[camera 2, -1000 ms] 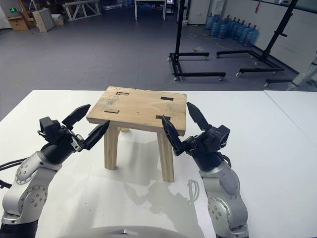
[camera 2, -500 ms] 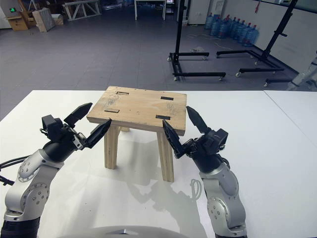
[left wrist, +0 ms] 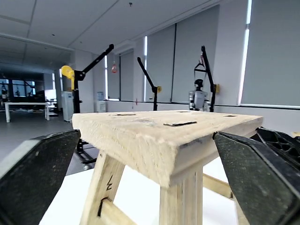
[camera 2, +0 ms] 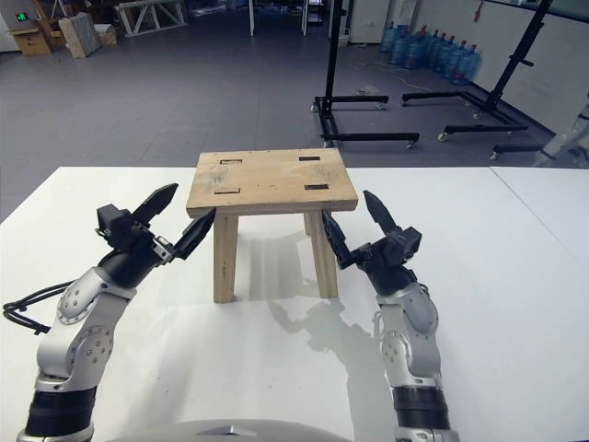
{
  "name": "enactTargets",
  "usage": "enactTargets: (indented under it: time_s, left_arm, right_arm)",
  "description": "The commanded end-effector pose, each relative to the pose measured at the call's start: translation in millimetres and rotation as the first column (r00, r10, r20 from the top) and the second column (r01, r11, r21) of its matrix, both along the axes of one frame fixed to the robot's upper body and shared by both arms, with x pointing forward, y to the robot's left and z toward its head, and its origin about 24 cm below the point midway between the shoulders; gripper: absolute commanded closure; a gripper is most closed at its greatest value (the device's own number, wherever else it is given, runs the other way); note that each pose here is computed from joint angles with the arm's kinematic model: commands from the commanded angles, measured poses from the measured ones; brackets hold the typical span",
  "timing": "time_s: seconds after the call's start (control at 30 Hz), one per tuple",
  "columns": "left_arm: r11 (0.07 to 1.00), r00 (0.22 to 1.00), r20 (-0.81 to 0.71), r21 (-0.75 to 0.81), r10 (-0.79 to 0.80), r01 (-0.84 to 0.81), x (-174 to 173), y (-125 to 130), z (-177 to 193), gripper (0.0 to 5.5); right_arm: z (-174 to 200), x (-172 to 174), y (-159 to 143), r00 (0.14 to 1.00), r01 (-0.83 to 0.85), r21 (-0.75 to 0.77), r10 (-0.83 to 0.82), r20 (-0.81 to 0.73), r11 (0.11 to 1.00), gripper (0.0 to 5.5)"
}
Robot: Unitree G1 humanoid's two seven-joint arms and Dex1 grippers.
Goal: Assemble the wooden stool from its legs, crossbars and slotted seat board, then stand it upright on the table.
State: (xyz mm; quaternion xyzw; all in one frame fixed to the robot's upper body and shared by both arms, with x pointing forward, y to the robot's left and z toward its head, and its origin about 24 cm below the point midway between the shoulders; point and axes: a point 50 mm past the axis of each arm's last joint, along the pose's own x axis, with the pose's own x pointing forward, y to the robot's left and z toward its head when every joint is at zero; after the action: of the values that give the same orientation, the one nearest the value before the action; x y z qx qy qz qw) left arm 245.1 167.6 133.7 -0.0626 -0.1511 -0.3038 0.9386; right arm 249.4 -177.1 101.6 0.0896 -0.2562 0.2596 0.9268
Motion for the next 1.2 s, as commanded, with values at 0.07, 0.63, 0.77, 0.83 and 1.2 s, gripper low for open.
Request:
enactTargets:
  time_s: [0.07,0.63,0.77,0.83,1.2]
  left_arm:
    - [0.998,0.998,0.02,0.009,0.067,-0.067,21.3,-6.1,-2.4,0.34]
    - [0.971,0.971,-0.032,0.032,0.236,-0.235,69.3,-16.5,-23.4,0.34]
    - [0.973,0.972,-0.038,0.028,0.231,-0.23,65.5,-21.9,-29.4,0.34]
    - [0.973,0.972,-0.042,0.026,0.23,-0.229,61.7,-25.0,-32.4,0.34]
    - [0.921,0.925,-0.005,0.085,0.381,-0.379,28.2,-18.5,-36.7,0.34]
  right_arm:
    - [0.9,16.9,3.4,0.999,0.002,-0.001,-0.002,0.038,1.0,0.69]
    - [-8.8,59.3,7.8,0.997,0.072,0.04,-0.072,0.013,0.997,0.69]
    - [-9.4,47.2,8.4,0.996,0.08,0.074,-0.082,0.021,0.994,0.69]
    - [-9.6,38.1,10.8,0.996,0.084,0.092,-0.087,0.023,0.992,0.69]
    - [-1.2,-0.2,8.8,0.962,0.27,0.088,-0.273,0.015,0.959,0.69]
